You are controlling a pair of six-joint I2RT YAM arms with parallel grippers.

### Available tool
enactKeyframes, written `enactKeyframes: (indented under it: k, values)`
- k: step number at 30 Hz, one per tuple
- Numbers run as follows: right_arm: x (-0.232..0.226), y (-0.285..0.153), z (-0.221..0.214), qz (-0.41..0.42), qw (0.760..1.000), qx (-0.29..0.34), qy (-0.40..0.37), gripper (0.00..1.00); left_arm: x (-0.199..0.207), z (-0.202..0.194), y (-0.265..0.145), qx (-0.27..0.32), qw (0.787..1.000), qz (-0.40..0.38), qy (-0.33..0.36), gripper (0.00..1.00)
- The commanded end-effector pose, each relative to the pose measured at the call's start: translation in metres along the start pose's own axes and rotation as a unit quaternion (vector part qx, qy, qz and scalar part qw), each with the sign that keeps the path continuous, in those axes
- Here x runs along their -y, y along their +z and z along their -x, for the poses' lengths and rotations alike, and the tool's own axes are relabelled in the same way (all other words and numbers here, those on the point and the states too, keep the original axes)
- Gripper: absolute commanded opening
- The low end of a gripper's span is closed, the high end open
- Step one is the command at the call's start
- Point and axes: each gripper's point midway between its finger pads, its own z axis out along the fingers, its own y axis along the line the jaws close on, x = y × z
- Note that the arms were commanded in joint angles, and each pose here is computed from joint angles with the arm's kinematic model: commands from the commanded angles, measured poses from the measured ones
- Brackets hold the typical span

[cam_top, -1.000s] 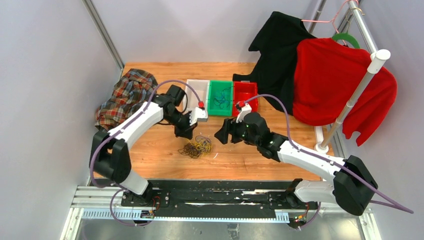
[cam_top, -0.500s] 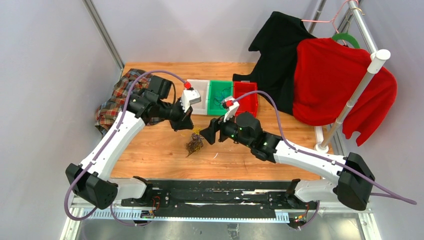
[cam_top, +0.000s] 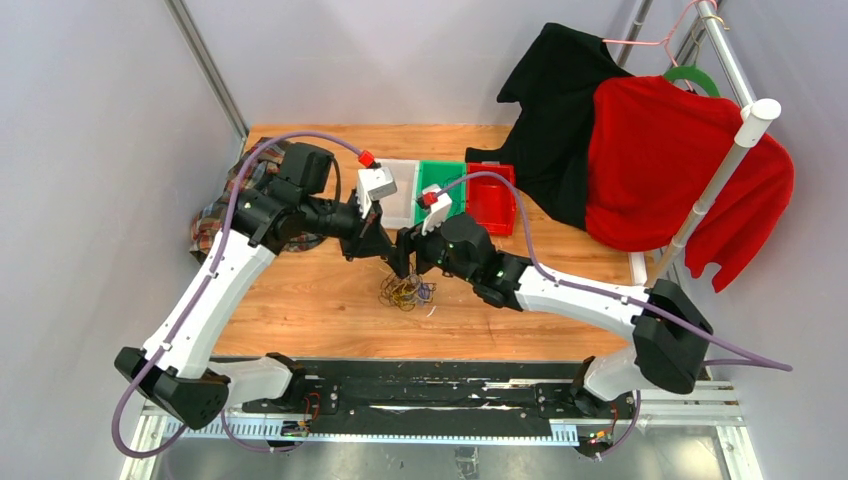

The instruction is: Untangle the cables

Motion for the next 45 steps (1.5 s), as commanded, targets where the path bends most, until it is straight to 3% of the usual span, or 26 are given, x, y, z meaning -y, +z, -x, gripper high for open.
enactKeyframes:
  k: [1,7,14,22,29,32,38,45]
  values:
    - [0.001,0.016,0.000,-0.012,1.000,0.010,-0.005,0.69,0.036,0.030,-0.019,0.044,0.998,-0.052,0.016,0.01]
    - [0.020,0.026,-0.044,-0.039,0.999,-0.028,0.013,0.65,0.054,0.072,-0.045,0.094,0.993,-0.055,0.046,0.01]
    - [0.042,0.011,-0.087,-0.073,0.995,-0.056,0.044,0.63,0.062,0.129,-0.081,0.155,0.982,-0.008,0.103,0.00]
    - [0.055,-0.007,-0.124,-0.094,0.989,-0.086,0.072,0.59,0.080,0.204,-0.145,0.255,0.948,0.073,0.177,0.00]
    - [0.056,-0.019,-0.142,-0.101,0.986,-0.105,0.076,0.53,0.080,0.238,-0.180,0.312,0.916,0.139,0.211,0.00]
    - [0.054,-0.025,-0.142,-0.098,0.987,-0.106,0.076,0.52,0.075,0.240,-0.179,0.317,0.912,0.147,0.214,0.00]
    - [0.045,-0.047,-0.110,-0.088,0.991,-0.079,0.065,0.52,0.047,0.214,-0.139,0.264,0.939,0.130,0.179,0.00]
    - [0.055,-0.080,-0.063,-0.122,0.991,-0.015,0.056,0.72,-0.005,0.171,-0.075,0.193,0.965,0.122,0.128,0.00]
